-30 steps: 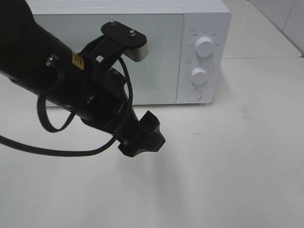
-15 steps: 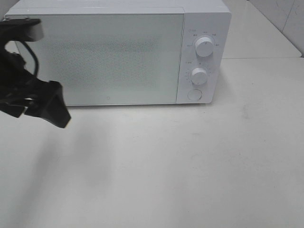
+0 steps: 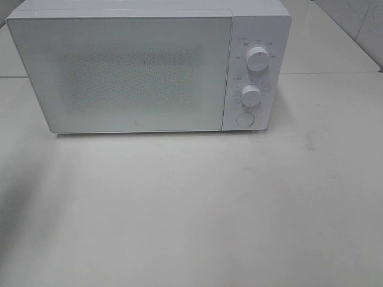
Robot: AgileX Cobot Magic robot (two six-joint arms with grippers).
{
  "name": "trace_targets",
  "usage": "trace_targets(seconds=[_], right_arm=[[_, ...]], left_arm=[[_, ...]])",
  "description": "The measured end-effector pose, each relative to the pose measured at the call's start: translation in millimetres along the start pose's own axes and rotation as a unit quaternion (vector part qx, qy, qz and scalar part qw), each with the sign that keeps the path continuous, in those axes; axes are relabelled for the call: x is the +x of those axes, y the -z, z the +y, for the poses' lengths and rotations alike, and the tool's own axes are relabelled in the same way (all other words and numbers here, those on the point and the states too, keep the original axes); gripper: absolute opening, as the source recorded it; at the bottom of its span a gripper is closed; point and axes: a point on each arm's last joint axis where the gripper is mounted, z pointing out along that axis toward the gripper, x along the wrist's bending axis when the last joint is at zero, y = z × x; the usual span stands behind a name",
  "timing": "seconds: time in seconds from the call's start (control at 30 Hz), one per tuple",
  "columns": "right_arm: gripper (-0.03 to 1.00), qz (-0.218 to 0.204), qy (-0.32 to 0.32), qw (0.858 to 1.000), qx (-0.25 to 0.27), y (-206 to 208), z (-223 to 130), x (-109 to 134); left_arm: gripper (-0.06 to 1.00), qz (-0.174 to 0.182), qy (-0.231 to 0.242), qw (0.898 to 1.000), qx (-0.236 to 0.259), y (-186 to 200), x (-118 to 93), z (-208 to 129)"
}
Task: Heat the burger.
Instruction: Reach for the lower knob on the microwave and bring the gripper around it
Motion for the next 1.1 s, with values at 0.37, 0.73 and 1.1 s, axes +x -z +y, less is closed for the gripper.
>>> trace_targets(seconds=[0.37,0.73,1.1], right_arm=[[0.76,0.0,0.0,1.0,0.0,0.0,0.0,0.0],[0.76,0.0,0.0,1.0,0.0,0.0,0.0,0.0],[0.76,0.0,0.0,1.0,0.0,0.0,0.0,0.0]], left_arm=[[0.99,0.07,0.036,0.995,-0.061,23.5,6.0,-78.6],[0.99,0.082,0.017,0.98,-0.182,31.7,-4.6,-148.0],[0.99,0.088,-0.011,0.943,-0.32,34.9,-12.4,-196.2]])
